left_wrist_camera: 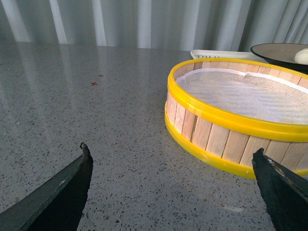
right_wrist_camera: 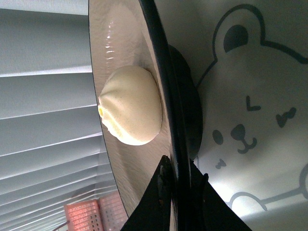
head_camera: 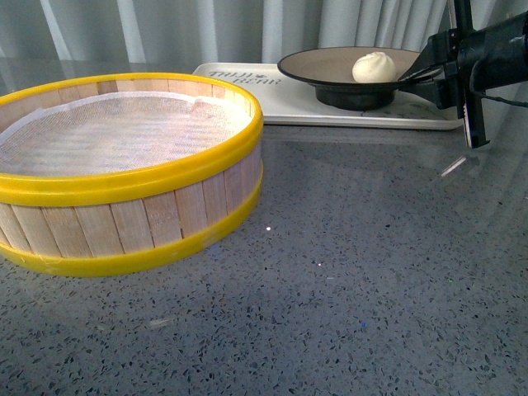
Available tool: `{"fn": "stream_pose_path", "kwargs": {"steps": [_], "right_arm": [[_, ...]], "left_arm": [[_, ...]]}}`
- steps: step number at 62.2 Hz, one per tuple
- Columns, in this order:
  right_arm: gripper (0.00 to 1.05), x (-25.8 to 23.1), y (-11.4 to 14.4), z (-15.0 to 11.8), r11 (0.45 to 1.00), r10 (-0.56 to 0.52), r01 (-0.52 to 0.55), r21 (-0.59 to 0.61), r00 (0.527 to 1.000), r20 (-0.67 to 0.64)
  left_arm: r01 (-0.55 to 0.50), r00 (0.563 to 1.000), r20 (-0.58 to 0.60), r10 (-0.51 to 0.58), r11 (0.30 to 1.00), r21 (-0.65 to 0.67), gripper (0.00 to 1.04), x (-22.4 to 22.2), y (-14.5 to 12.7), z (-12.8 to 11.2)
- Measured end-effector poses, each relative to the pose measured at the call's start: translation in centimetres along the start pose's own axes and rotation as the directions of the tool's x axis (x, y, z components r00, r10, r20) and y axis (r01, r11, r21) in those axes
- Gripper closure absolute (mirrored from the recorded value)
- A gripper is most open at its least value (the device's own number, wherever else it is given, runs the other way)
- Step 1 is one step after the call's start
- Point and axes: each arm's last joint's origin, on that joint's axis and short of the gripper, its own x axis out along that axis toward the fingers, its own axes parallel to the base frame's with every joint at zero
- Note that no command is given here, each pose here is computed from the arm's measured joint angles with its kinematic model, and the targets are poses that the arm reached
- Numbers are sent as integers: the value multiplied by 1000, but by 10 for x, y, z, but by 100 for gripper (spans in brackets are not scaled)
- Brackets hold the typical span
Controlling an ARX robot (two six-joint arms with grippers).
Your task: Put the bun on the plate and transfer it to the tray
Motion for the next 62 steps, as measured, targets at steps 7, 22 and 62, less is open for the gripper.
{"fn": "stream_pose_path", "kwargs": {"steps": [7, 22, 62], "right_arm": [[102, 1, -1, 0, 1000, -3, 3, 1, 1000, -1], [73, 6, -3, 2, 1000, -9, 9, 2, 1000, -21], [9, -10, 6, -2, 999, 32, -32, -12, 999, 3]], "left_arm": [[0, 1000, 0, 0, 1000, 0, 7, 0, 0, 0], [0, 1000, 0, 0, 1000, 0, 7, 0, 0, 0], [0, 1000, 0, 0, 1000, 0, 7, 0, 0, 0]]}}
